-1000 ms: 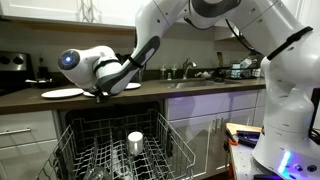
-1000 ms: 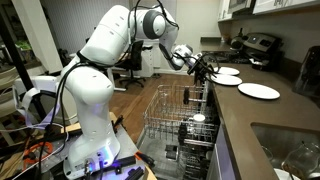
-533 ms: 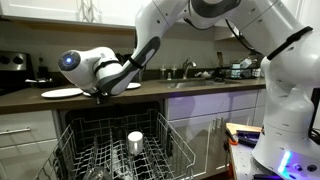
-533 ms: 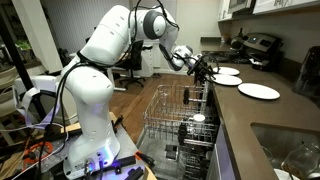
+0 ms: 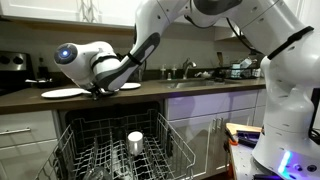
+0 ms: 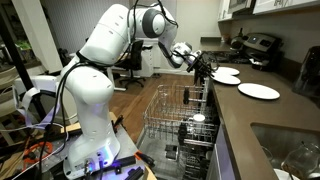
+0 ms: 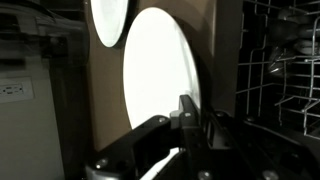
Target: Pick the middle plate on the counter and put it in the dishwasher
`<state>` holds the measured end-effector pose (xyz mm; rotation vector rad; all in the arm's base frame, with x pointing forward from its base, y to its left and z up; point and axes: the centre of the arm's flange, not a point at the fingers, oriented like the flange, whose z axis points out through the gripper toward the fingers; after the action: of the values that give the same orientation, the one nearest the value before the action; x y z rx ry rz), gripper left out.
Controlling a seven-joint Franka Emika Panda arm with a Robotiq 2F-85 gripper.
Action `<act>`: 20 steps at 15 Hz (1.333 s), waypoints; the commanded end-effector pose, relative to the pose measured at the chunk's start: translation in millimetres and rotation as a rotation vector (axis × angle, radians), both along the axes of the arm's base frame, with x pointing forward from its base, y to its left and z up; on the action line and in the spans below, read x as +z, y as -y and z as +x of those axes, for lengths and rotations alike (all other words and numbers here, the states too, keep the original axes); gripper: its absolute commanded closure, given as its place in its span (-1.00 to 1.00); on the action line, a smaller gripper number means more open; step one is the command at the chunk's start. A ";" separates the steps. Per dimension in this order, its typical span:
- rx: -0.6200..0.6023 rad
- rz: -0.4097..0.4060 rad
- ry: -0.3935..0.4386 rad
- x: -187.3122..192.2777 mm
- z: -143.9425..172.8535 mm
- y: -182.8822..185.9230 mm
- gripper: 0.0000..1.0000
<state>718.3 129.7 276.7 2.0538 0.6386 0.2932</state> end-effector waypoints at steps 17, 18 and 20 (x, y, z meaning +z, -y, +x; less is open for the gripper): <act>-0.027 -0.168 0.001 27.5 -18.6 -39.9 0.87; -0.030 -0.182 0.003 27.9 -19.7 -42.8 0.86; -0.036 -0.206 0.007 29.3 -22.0 -47.6 0.85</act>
<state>699.5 172.9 287.9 1.9395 0.6088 0.2148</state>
